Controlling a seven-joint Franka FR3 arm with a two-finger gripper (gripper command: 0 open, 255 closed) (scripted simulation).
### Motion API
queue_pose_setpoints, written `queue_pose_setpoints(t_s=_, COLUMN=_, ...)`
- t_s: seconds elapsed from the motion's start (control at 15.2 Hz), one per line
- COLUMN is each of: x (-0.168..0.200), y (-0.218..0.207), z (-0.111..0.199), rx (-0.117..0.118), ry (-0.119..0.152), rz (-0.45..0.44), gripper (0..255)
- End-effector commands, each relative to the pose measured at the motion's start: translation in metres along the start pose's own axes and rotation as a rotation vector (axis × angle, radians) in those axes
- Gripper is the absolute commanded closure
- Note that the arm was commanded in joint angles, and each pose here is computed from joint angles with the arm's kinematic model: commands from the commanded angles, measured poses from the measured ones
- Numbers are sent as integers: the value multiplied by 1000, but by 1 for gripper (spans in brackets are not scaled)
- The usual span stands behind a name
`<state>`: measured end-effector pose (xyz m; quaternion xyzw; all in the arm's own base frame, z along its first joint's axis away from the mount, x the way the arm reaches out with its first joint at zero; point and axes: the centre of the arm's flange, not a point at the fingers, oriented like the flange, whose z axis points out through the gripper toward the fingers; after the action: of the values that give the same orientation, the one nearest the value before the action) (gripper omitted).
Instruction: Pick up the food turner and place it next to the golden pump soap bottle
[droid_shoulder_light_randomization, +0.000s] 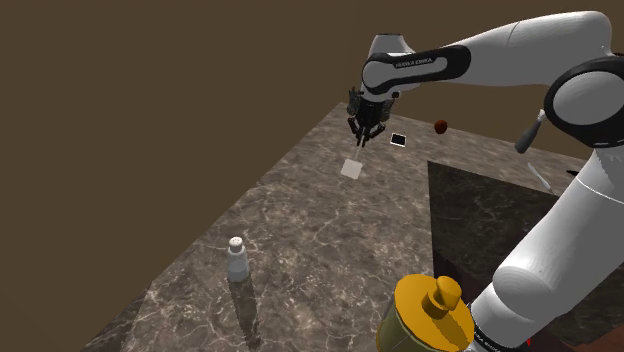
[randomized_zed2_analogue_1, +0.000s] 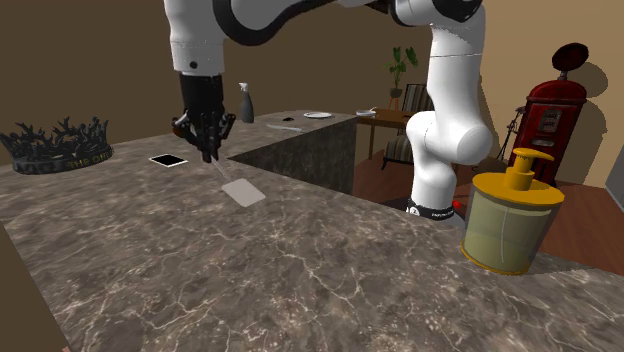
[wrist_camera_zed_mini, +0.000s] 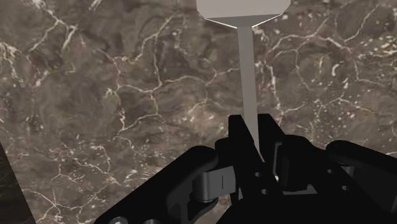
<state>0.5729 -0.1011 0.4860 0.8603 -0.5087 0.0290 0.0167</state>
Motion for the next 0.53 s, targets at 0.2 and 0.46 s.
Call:
queue_pose_setpoints(t_s=0.2, x=2, y=0, z=-27, rx=0, ry=0, rz=0, gripper=255)
queue_pose_setpoints(t_s=0.46, x=3, y=0, z=-48, rx=0, ry=0, rz=0, gripper=255)
